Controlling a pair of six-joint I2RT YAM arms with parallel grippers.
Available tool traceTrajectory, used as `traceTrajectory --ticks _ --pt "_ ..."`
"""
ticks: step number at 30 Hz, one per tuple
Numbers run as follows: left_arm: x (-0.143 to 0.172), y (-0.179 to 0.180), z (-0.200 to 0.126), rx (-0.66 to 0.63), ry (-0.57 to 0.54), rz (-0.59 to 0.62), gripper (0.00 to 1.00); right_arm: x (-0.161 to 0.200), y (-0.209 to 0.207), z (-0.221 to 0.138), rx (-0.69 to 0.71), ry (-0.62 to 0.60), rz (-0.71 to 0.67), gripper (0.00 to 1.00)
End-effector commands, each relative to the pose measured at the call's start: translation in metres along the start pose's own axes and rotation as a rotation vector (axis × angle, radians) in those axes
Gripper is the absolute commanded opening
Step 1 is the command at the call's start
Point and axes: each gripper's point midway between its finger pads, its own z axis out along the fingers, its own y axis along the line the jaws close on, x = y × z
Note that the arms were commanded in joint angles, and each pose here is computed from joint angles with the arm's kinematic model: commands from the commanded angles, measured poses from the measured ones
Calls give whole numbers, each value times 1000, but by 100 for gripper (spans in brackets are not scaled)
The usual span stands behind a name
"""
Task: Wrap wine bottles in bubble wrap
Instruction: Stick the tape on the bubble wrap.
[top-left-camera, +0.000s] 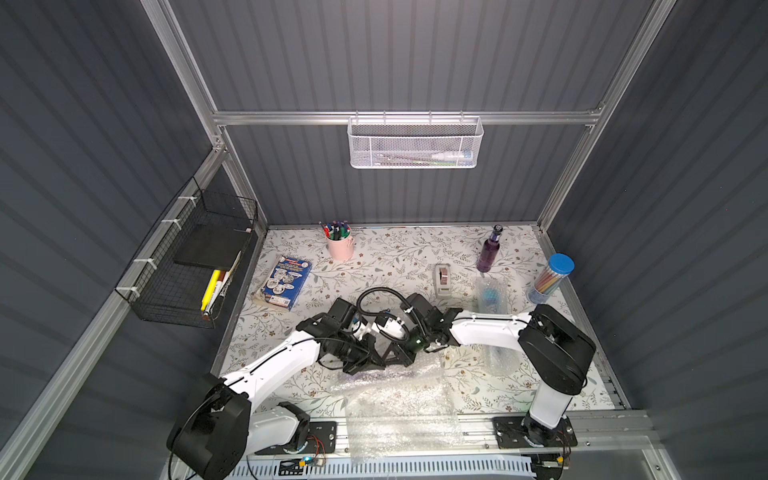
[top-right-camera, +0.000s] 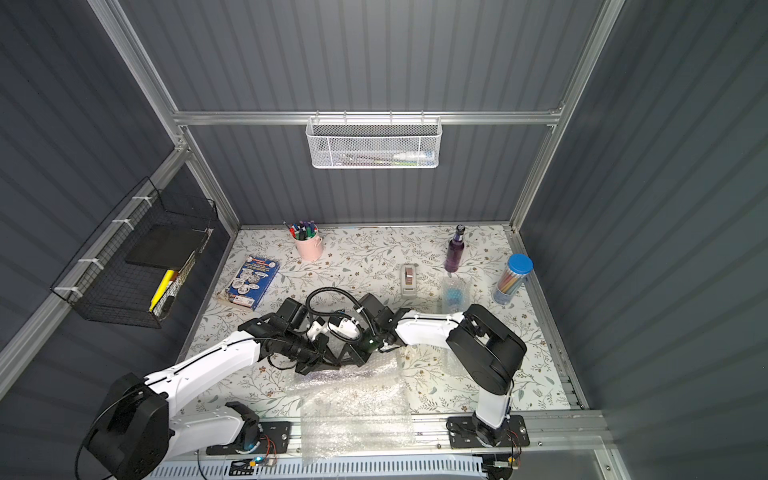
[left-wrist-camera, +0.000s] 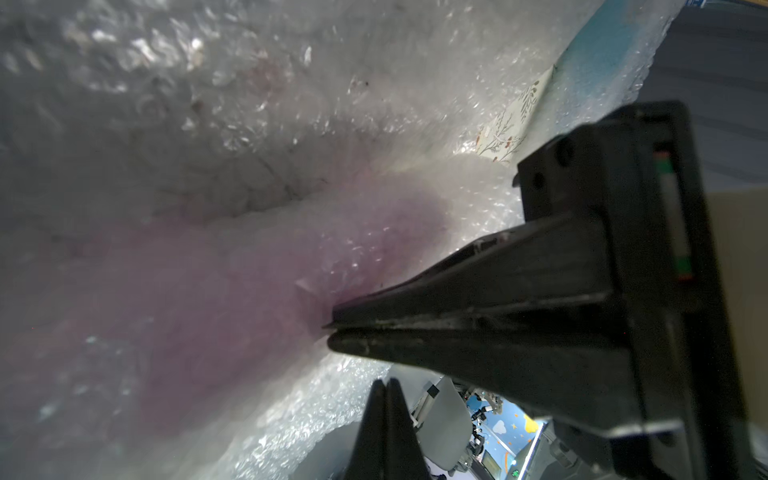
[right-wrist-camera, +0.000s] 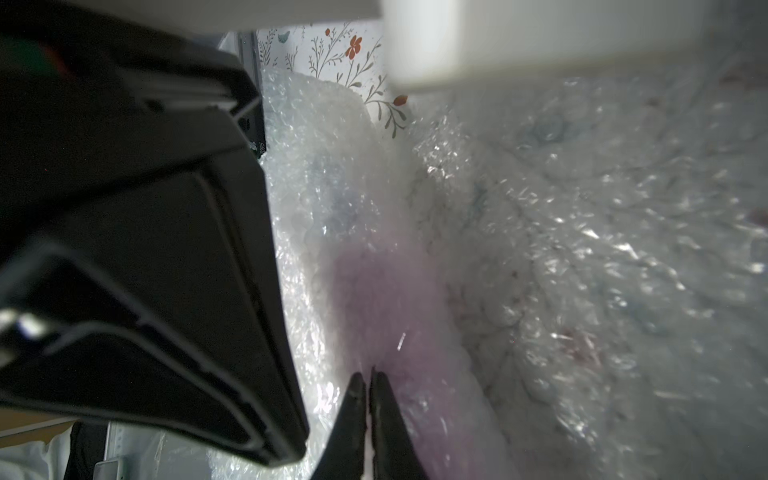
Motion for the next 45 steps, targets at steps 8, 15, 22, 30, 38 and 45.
traceTrajectory --ticks 8,15,22,30,38,45 --pt "8 23 14 -8 9 -40 0 22 -8 7 4 70 74 9" --pt "13 43 22 -70 28 -59 0 22 -11 6 10 65 92 10" --pt "24 54 19 -151 32 -71 0 22 -14 6 14 63 108 10" --pt "30 67 25 -195 29 -77 0 22 -15 7 11 63 114 10" --pt "23 65 25 -219 21 -49 0 11 2 -2 -42 24 65 15" --pt "27 64 21 -229 36 -43 0 -17 13 -24 -40 -32 25 30"
